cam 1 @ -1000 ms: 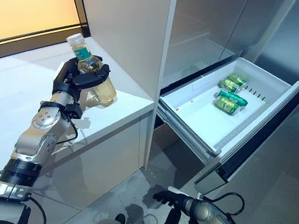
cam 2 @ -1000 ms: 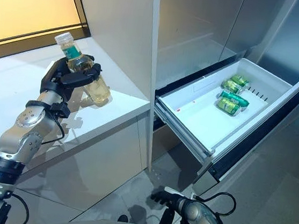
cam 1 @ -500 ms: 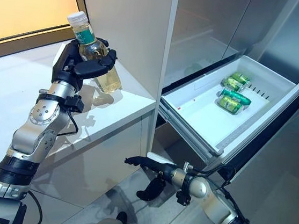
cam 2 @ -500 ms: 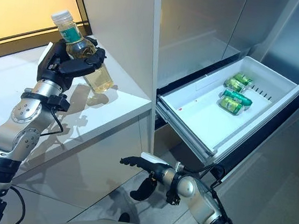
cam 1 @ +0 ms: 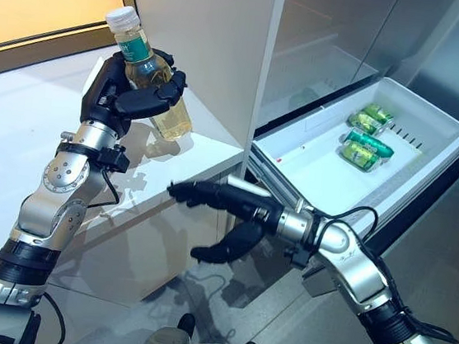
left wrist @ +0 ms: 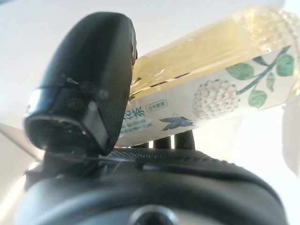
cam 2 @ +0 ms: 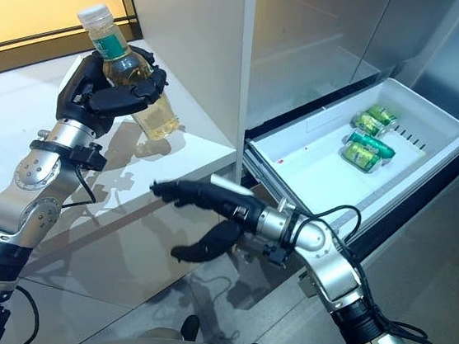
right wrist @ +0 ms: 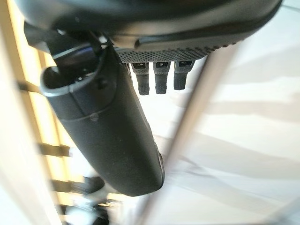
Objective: Put drinks into fridge and close the fridge
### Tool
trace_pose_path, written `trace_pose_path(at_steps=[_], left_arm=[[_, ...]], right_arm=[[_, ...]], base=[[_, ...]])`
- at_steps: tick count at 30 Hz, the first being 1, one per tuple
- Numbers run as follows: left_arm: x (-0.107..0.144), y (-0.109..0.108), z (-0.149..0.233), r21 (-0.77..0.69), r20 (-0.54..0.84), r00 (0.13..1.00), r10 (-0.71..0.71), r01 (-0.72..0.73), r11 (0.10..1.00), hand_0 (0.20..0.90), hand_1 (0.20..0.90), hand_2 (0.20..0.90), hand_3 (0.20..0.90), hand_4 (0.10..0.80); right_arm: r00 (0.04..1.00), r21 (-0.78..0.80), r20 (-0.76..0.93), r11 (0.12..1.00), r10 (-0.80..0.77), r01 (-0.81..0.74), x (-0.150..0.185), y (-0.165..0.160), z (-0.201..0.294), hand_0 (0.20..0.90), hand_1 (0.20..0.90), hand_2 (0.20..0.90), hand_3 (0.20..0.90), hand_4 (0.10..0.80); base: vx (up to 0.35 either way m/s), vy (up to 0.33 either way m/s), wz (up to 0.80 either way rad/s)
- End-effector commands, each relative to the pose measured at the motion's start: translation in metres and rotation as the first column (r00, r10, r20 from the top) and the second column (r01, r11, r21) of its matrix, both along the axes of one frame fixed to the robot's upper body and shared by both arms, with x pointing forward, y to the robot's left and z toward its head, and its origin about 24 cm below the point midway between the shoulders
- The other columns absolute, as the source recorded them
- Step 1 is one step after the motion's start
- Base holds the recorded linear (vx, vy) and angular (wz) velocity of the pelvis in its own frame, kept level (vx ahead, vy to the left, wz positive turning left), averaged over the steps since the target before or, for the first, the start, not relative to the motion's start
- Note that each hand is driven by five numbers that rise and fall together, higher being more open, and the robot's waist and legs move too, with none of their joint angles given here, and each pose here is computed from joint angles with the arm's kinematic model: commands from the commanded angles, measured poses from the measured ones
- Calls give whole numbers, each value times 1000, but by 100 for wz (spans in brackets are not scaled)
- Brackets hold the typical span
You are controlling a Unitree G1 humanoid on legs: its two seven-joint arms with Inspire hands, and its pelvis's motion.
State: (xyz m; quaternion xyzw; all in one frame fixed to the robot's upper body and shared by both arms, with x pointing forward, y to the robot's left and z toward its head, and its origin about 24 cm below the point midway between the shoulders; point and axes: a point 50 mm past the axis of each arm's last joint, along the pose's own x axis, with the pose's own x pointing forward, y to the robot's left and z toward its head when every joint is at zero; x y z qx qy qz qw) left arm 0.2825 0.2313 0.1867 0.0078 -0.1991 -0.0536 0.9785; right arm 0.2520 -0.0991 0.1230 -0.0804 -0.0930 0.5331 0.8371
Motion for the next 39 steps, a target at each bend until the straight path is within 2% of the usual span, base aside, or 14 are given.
trace_pose_path(at_steps=[1, 4, 9, 14, 24, 39], left_arm=[[-39, 1, 96, 59, 547, 836, -48, 19, 998, 300, 300, 300, 200, 100], [-42, 6, 96, 68, 554, 831, -47, 11, 998, 300, 300, 300, 200, 100], [-46, 8, 98, 87, 555, 829, -65, 19, 996, 300, 300, 300, 200, 100], [-44, -1, 97, 102, 542, 832, -122, 79, 992, 300, 300, 300, 200, 100], [-33, -31, 96, 171, 490, 832, -260, 200, 965, 300, 300, 300, 200, 100], [-29, -54, 100, 244, 475, 794, -380, 296, 924, 300, 300, 300, 200, 100]], right_arm=[[981, 271, 193, 961, -10, -44, -8, -2, 61, 900, 900, 900, 900, 800], [968, 301, 195, 949, -156, 92, -2, -18, 63, 900, 900, 900, 900, 800], [951, 305, 135, 925, -276, 225, 4, -37, 58, 900, 900, 900, 900, 800], [961, 296, 89, 928, -263, 226, 8, -33, 56, 900, 900, 900, 900, 800], [975, 259, 74, 948, -208, 183, 27, -5, 68, 900, 900, 900, 900, 800], [992, 300, -56, 946, -109, 121, 38, 33, 71, 900, 900, 900, 900, 800]], base=[[0, 0, 0], [0, 0, 0], [0, 0, 0], [0, 0, 0], [3, -1, 1], [11, -4, 2]])
